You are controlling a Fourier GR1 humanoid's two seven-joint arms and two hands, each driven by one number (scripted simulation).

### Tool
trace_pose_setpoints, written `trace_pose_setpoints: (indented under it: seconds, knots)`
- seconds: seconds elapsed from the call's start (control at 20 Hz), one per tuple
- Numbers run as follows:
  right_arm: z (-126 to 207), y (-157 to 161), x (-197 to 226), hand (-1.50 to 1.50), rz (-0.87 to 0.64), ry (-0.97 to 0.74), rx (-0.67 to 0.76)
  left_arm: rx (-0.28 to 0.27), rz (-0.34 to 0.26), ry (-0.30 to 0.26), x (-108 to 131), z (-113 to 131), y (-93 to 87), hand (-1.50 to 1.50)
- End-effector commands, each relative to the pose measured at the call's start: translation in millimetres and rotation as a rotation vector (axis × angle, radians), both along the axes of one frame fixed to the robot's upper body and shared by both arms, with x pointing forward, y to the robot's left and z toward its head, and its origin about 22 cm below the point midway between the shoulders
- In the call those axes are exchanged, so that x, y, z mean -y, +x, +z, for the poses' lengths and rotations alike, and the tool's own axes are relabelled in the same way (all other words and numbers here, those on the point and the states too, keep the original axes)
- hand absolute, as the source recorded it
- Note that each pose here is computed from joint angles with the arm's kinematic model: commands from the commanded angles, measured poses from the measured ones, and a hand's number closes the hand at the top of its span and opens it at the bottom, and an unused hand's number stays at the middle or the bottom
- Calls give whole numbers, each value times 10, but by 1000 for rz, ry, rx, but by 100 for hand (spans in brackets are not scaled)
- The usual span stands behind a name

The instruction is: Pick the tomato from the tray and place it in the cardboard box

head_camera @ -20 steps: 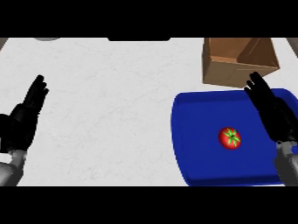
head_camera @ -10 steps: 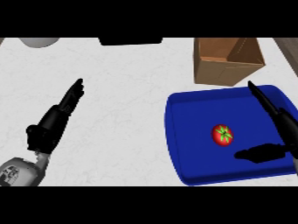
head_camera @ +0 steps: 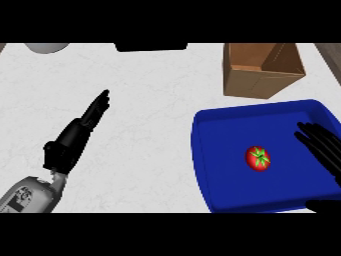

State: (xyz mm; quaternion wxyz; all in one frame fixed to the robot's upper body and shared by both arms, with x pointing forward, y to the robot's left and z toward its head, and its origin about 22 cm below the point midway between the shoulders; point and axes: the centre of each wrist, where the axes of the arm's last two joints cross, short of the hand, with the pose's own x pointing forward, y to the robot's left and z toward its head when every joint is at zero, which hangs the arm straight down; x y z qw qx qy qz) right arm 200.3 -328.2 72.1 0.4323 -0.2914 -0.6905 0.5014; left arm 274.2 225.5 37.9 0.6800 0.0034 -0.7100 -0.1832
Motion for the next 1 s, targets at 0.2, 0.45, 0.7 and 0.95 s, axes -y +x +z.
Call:
trace_pose_setpoints:
  seconds: [0.2, 0.45, 0.7, 0.95]
  knots:
    - [712, -332, -129, -150, 25, -170, -223, 2, -38, -2, 132, -73, 9, 0]
    - [834, -488, -293, -150, -3, -169, -327, 7, -37, 0, 112, -57, -43, 0]
    - [462, -456, -400, -150, -62, -119, -344, 4, -34, -16, 184, -55, 3, 0]
    - [587, -40, -567, -150, -63, -109, -355, -12, -63, -1, 157, -27, 184, 0]
